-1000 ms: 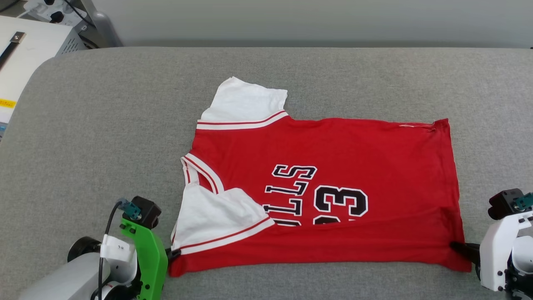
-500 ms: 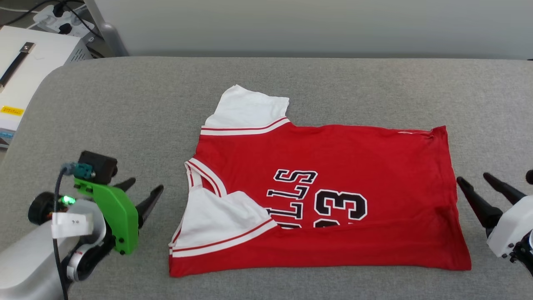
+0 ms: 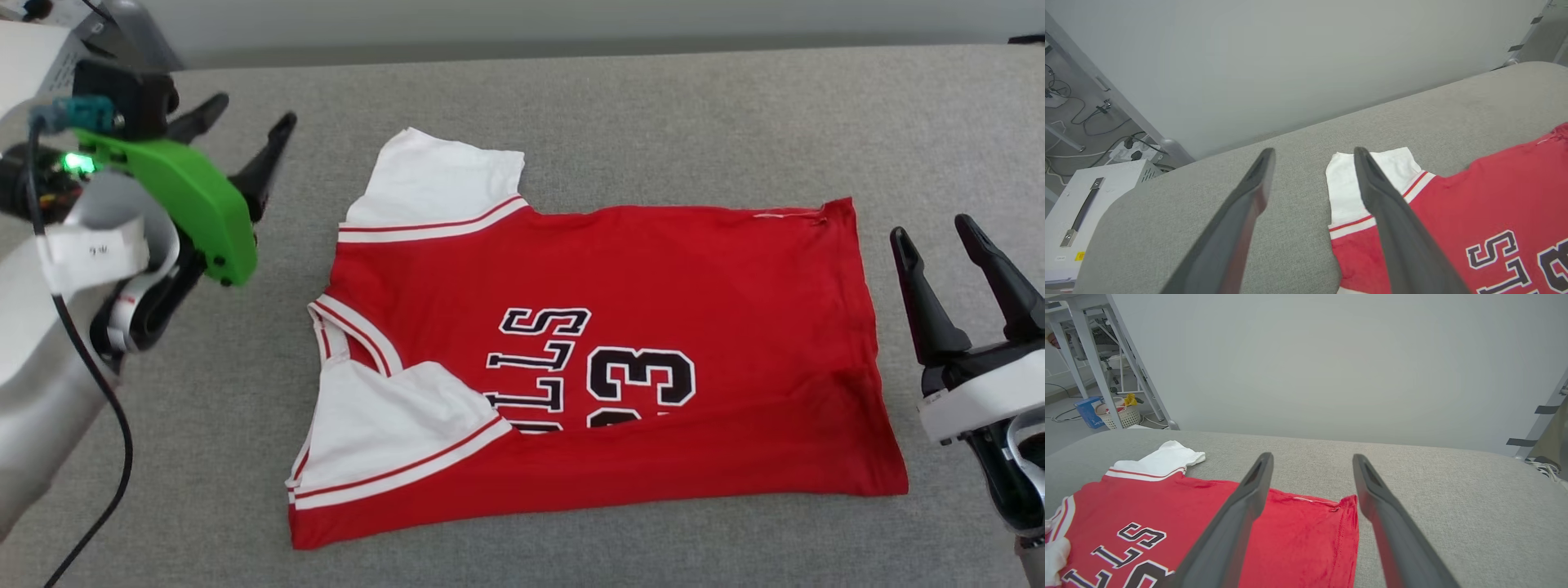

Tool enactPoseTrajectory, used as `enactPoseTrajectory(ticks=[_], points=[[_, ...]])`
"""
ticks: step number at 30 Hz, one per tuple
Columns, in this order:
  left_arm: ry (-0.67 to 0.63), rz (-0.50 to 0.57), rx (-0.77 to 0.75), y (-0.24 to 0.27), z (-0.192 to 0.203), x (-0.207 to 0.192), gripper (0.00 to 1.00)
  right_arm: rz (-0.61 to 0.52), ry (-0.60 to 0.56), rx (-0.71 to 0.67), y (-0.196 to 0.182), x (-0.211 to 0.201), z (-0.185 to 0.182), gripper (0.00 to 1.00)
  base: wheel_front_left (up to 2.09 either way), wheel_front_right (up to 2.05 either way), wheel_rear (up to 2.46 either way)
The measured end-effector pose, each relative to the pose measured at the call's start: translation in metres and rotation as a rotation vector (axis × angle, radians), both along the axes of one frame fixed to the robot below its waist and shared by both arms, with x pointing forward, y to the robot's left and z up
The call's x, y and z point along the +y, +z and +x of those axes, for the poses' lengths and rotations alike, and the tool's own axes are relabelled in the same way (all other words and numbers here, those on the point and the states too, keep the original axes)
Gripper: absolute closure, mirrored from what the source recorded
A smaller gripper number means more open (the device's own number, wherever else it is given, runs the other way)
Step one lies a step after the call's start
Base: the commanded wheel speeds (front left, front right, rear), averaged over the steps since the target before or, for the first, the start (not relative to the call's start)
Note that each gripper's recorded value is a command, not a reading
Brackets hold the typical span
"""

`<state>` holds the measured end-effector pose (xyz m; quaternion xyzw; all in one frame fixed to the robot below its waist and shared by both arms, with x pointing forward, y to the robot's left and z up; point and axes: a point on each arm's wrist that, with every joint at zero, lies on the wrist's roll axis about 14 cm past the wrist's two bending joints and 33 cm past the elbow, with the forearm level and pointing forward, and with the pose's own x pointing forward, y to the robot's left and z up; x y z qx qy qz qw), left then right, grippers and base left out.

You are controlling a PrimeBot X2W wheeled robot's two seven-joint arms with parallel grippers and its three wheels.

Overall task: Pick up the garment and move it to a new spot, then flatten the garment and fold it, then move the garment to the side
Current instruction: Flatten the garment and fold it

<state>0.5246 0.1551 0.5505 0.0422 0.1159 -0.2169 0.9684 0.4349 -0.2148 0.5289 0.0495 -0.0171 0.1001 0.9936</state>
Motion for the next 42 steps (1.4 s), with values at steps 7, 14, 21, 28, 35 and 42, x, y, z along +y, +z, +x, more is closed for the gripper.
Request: enactPoseTrajectory(ticks=[7, 14, 21, 28, 35, 42], points=[[-0.065, 0.029, 0.107, -0.005, 0.059, -0.029, 0.00, -0.033, 0.027, 0.016, -0.012, 0.013, 0.006, 0.00, 0.00, 0.00, 0.00], [-0.109, 0.126, 0.383, -0.057, 0.091, -0.048, 0.00, -0.052, 0.032, 0.046, -0.028, 0.015, 0.020, 0.00, 0.00, 0.00, 0.00], [-0.139, 0.253, 0.622, -0.128, 0.096, -0.052, 0.00, -0.068, 0.020, 0.099, -0.052, 0.008, 0.030, 0.00, 0.00, 0.00, 0.00], [-0.154, 0.318, 0.761, -0.184, 0.094, -0.053, 0.00, -0.081, -0.005, 0.144, -0.074, -0.002, 0.032, 0.00, 0.00, 0.00, 0.00], [-0.169, 0.324, 0.789, -0.189, 0.096, -0.056, 1.00, -0.080, -0.021, 0.162, -0.081, -0.009, 0.030, 0.00, 0.00, 0.00, 0.00], [-0.199, 0.318, 0.702, -0.175, 0.090, -0.064, 1.00, -0.102, -0.021, 0.081, -0.056, -0.015, 0.041, 0.00, 0.00, 0.00, 0.00]])
